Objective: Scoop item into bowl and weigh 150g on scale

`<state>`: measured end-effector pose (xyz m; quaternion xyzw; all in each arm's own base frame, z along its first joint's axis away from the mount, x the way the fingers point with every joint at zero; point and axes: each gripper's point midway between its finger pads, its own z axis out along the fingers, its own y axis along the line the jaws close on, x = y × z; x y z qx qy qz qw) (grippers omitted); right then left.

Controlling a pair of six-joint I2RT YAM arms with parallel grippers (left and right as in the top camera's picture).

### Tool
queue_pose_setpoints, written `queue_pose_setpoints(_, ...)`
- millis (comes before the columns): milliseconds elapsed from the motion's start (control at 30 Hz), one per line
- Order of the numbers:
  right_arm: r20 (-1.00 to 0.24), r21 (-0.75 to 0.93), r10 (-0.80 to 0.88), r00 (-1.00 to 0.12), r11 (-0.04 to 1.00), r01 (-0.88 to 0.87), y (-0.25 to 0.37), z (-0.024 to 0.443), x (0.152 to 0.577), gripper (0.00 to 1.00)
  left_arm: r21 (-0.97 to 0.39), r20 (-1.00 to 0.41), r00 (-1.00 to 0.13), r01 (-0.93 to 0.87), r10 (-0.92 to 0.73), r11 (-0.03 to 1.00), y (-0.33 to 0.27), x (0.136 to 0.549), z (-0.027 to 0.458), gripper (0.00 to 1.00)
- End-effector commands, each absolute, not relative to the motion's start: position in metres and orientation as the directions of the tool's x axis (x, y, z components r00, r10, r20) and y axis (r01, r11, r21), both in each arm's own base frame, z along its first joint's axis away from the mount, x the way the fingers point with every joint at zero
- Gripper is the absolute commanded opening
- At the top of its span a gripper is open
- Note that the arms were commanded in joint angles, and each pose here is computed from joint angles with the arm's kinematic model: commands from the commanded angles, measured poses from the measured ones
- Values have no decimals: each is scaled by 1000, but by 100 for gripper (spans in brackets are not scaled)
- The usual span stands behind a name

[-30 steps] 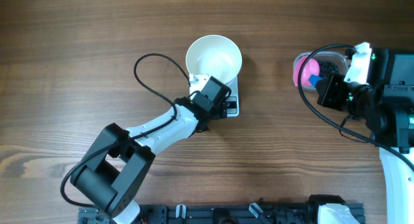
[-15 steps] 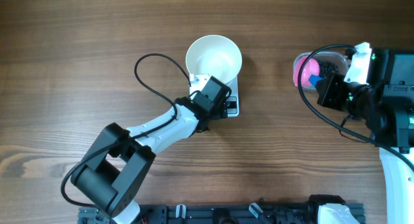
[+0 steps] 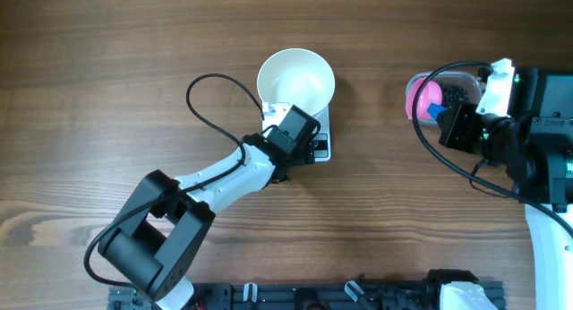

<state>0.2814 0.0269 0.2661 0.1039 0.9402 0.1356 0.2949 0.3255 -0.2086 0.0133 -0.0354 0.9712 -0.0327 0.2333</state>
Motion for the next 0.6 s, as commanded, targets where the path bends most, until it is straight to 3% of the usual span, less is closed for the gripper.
queue_pose_setpoints(0, -559, 299, 256, -789, 949, 96, 26, 276, 284, 4, -17, -413, -908, -67, -68, 998, -195, 318, -6, 100)
queue_pose_setpoints(567, -559, 299, 256, -789, 949, 96, 26, 276, 284, 4, 23, -373, -926, -73, -59, 997, -189, 313, -25, 100)
